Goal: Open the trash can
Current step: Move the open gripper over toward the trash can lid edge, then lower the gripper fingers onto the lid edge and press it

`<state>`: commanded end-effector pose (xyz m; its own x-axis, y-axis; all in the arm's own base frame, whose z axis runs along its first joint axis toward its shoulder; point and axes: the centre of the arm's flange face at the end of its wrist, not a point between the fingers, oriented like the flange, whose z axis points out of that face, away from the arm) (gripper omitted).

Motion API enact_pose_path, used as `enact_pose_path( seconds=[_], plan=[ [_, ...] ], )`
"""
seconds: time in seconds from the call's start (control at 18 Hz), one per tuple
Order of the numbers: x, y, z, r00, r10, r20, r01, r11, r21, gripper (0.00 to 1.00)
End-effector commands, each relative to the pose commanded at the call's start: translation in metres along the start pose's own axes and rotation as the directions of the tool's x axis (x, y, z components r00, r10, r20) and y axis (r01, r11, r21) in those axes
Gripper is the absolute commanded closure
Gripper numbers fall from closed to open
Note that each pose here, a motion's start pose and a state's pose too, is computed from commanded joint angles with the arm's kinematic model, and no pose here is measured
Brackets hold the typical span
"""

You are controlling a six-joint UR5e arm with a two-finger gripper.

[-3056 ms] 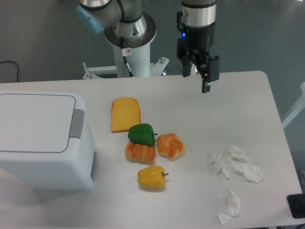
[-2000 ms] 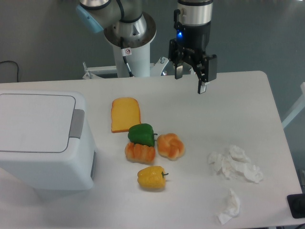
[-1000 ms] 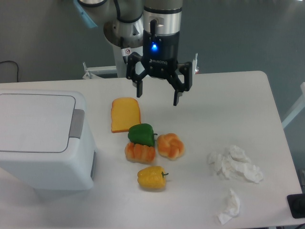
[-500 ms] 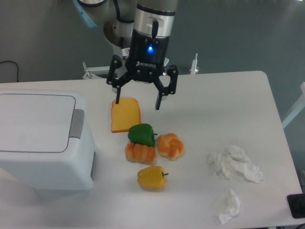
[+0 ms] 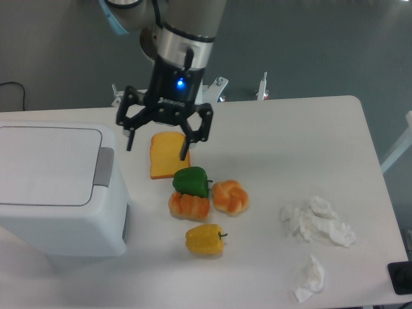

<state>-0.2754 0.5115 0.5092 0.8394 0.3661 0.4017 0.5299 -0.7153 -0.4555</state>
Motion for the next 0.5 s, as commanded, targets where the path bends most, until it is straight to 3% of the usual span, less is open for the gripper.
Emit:
enact_pose_path(
  seconds=[0.5],
  plan=[
    [-0.005,0.003,0.018,1.0,-0.021,-0.007,0.021,0.999,-0.031,0.0]
  ],
)
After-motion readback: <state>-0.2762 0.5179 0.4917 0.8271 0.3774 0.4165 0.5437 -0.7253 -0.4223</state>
